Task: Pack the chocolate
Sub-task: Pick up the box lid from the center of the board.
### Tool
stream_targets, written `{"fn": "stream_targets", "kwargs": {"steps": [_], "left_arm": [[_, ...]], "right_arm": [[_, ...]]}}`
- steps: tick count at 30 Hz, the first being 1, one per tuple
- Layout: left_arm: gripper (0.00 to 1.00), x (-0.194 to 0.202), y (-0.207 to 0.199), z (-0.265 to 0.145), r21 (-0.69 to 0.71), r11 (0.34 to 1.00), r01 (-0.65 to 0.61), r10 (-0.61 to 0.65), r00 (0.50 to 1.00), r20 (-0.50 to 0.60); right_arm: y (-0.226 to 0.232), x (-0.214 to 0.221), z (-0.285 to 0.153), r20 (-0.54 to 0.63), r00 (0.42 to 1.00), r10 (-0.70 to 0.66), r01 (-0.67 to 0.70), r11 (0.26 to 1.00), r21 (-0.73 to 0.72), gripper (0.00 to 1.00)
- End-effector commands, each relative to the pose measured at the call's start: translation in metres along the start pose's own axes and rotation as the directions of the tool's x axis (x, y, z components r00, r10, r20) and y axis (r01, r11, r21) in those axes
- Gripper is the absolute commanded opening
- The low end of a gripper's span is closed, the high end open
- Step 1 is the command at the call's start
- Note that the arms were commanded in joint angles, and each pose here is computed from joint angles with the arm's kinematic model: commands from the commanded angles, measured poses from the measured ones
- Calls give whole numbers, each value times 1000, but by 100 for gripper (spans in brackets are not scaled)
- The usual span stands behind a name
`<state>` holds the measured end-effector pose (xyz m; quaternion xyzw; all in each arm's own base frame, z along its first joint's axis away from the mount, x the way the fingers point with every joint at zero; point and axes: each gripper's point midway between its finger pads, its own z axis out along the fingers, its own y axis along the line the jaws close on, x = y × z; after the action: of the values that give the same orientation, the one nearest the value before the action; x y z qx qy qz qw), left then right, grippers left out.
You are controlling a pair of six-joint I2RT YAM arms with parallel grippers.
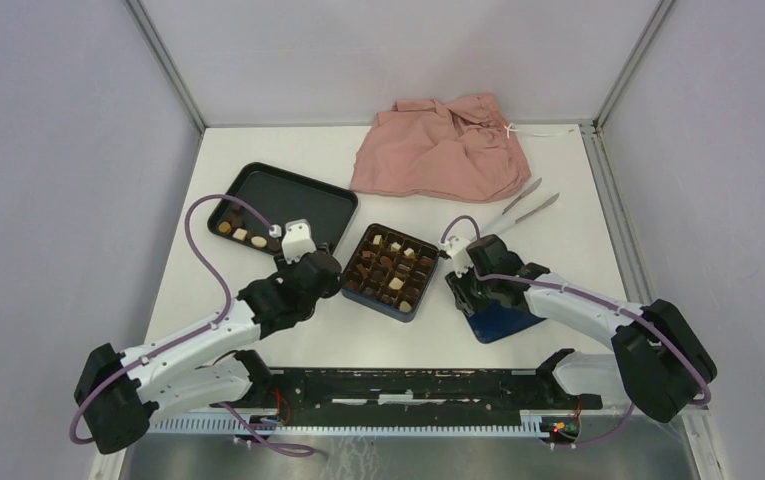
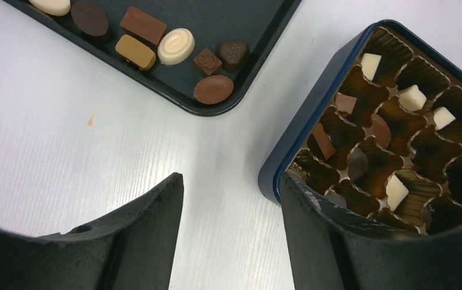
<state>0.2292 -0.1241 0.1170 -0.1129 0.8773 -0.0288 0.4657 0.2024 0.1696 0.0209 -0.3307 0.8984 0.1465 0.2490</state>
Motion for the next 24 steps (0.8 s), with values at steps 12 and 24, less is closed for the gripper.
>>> {"fn": "stream_targets", "kwargs": {"steps": [12,24], "left_arm": [[62,-4,-10,31,15,994,111,-110,993,-31],[56,14,-10,41,44,992,118,-113,988,-101]], "right_arm": [[2,1,7,-10,1000,-4,4,999,46,40],[-3,-3,2,-56,994,-96,99,993,67,7]]}}
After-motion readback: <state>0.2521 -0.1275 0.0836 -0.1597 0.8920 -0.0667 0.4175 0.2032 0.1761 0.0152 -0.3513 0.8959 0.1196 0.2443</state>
